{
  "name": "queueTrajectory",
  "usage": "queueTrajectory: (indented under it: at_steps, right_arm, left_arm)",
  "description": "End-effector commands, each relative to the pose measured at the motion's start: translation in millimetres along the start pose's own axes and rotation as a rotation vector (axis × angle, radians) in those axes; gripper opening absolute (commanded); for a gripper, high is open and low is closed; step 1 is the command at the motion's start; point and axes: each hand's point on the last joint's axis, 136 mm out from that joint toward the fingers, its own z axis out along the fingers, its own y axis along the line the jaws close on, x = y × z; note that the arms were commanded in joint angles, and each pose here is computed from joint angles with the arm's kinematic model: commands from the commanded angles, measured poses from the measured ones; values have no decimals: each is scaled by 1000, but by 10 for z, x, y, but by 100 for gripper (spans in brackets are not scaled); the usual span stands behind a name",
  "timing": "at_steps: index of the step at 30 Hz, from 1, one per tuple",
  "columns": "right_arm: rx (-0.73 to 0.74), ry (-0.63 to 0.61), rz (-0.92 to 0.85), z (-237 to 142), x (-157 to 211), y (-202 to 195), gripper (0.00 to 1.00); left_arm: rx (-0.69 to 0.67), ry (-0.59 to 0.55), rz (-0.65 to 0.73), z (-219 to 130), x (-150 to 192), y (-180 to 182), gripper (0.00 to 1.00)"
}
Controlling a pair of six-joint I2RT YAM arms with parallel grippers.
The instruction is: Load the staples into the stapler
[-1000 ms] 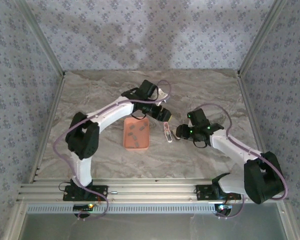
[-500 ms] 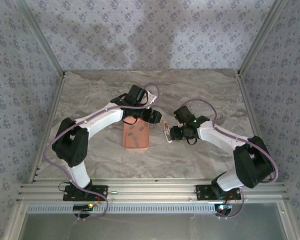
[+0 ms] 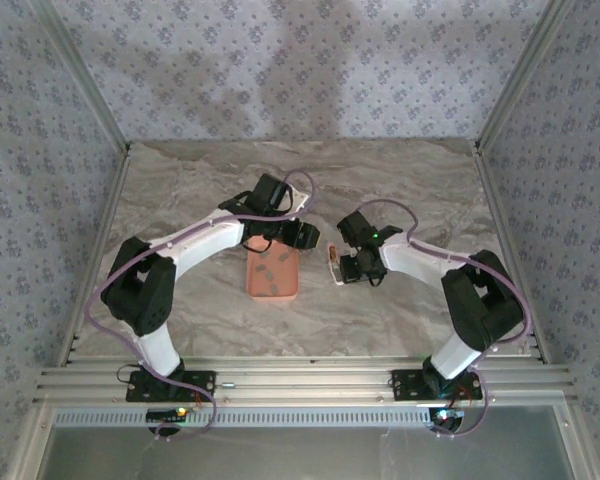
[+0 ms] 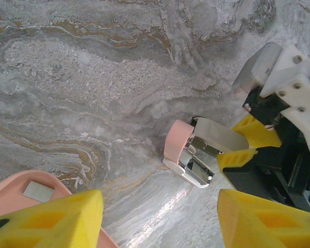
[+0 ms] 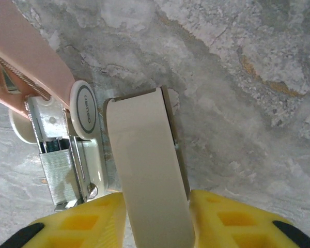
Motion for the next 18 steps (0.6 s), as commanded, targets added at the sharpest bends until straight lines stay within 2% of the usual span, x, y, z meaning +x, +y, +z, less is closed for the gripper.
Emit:
queueTrajectory:
  at_steps: [1,7,18]
  right_arm:
    - [2,-7,-18,-33,-71,32,31]
    - [18,-32,-10,-121,-89,-19,22]
    - [14,-81,107,-291,-150,-370,21]
  left_arm:
    - [-2,-43,0,-141,-89,-26,61]
    - [-4,-43,-11,-138,-57,-18,61]
    - [-21,-62,-26,-232,6,-5,61]
